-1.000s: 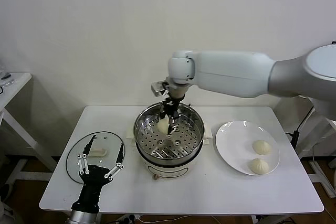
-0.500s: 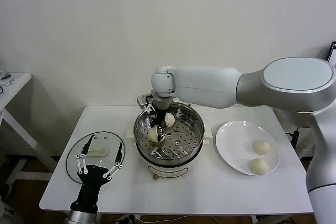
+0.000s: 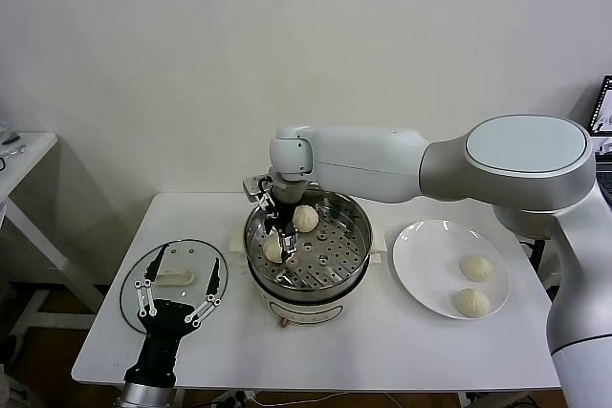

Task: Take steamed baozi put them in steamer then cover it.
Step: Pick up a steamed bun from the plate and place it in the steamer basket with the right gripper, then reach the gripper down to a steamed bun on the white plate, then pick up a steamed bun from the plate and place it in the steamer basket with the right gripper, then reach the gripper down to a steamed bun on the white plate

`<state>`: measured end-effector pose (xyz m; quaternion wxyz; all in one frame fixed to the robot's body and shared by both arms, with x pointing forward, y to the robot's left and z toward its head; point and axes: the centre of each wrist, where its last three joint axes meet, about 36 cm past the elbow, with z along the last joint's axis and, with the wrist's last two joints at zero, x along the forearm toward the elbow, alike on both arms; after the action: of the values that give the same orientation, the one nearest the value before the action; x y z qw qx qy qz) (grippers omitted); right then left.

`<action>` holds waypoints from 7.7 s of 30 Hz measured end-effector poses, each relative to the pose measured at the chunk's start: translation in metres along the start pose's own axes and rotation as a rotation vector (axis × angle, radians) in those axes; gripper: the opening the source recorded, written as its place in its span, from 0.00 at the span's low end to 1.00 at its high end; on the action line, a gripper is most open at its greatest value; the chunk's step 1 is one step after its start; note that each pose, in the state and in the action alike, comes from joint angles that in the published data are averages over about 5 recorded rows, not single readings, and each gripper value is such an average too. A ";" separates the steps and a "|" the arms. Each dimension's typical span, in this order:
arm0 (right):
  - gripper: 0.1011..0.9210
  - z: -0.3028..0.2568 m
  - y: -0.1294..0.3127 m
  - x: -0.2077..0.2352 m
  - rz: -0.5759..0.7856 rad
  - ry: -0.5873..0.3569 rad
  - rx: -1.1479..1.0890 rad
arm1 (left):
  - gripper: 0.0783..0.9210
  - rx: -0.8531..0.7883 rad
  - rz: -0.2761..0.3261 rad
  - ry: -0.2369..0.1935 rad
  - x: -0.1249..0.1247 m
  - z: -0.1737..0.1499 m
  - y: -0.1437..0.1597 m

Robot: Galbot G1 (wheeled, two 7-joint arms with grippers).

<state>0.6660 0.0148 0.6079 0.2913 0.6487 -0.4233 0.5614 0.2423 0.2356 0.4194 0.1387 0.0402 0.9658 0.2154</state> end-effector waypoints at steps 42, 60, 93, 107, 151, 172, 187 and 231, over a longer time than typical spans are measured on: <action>0.88 0.360 0.227 0.021 -0.116 0.137 -0.231 | 0.88 -0.013 0.013 0.020 0.008 -0.002 0.001; 0.87 0.382 0.254 -0.025 -0.185 0.138 -0.267 | 0.88 -0.022 0.010 0.027 0.011 0.000 0.003; 0.68 0.321 0.184 0.082 -0.033 0.122 0.016 | 0.88 -0.014 0.010 0.000 0.006 -0.005 0.002; 0.68 0.158 0.105 0.154 0.095 0.132 0.644 | 0.88 -0.016 0.008 -0.005 0.008 -0.009 0.005; 0.75 0.019 0.089 0.015 -0.091 0.067 1.300 | 0.88 -0.015 -0.012 -0.009 0.006 -0.005 0.006; 0.88 0.104 0.081 0.106 0.069 0.154 0.894 | 0.88 -0.006 0.003 -0.011 0.006 -0.004 0.001; 0.88 0.357 0.146 0.150 0.158 0.161 -0.105 | 0.88 -0.011 0.007 -0.006 0.007 -0.005 0.001; 0.75 0.465 0.237 -0.026 -0.008 0.167 -0.495 | 0.88 -0.040 -0.024 0.017 0.012 -0.004 0.008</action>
<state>0.6824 -0.4879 0.4664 0.4774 0.5108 -0.5196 0.4911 0.2300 0.2428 0.4230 0.1338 0.0239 0.9628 0.2334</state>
